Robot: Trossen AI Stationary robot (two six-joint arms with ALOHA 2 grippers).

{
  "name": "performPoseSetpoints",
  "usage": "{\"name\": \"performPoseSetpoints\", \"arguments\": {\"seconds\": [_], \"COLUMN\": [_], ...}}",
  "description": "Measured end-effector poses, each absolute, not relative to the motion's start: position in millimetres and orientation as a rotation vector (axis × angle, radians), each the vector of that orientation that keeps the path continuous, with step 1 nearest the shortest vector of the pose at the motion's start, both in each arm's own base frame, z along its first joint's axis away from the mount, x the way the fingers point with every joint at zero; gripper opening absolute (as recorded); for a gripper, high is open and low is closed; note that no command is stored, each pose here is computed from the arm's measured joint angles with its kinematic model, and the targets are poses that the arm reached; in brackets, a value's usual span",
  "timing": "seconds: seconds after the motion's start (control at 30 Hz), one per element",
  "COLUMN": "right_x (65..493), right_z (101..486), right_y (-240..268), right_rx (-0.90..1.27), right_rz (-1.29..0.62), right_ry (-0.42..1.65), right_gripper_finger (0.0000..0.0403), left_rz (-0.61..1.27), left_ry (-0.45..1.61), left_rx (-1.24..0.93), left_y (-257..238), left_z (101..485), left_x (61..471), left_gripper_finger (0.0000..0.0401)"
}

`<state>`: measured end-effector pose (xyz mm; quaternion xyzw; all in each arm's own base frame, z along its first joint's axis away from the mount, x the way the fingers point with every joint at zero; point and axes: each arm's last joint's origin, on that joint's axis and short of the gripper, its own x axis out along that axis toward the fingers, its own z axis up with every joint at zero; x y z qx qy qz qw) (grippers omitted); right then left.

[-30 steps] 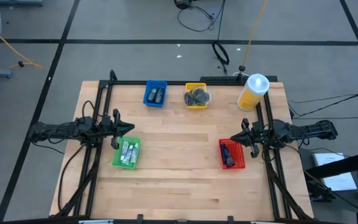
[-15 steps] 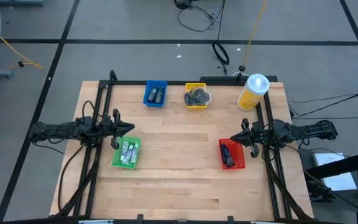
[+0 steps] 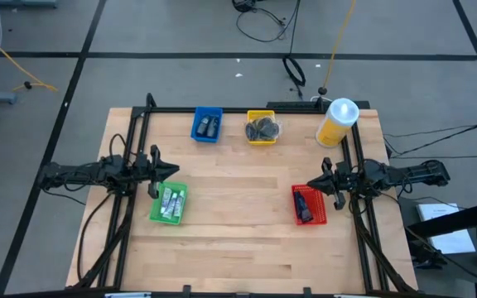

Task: Pick & Place Travel size toiletries
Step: Return to Home Position

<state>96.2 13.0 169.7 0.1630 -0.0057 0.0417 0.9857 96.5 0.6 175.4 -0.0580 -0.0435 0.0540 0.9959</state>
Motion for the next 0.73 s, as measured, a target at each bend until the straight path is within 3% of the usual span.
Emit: {"name": "performPoseSetpoints", "arguments": {"seconds": [0.73], "right_x": [96.2], "right_z": [169.7], "right_y": [13.0], "right_rx": [0.328], "right_rz": [0.084], "right_ry": [-0.011], "right_gripper_finger": [0.0], "left_rz": [0.108], "left_ry": [-0.087], "left_rx": [-0.116], "left_y": [0.6], "left_z": [175.5], "left_x": [96.5], "left_gripper_finger": [0.0024]}}
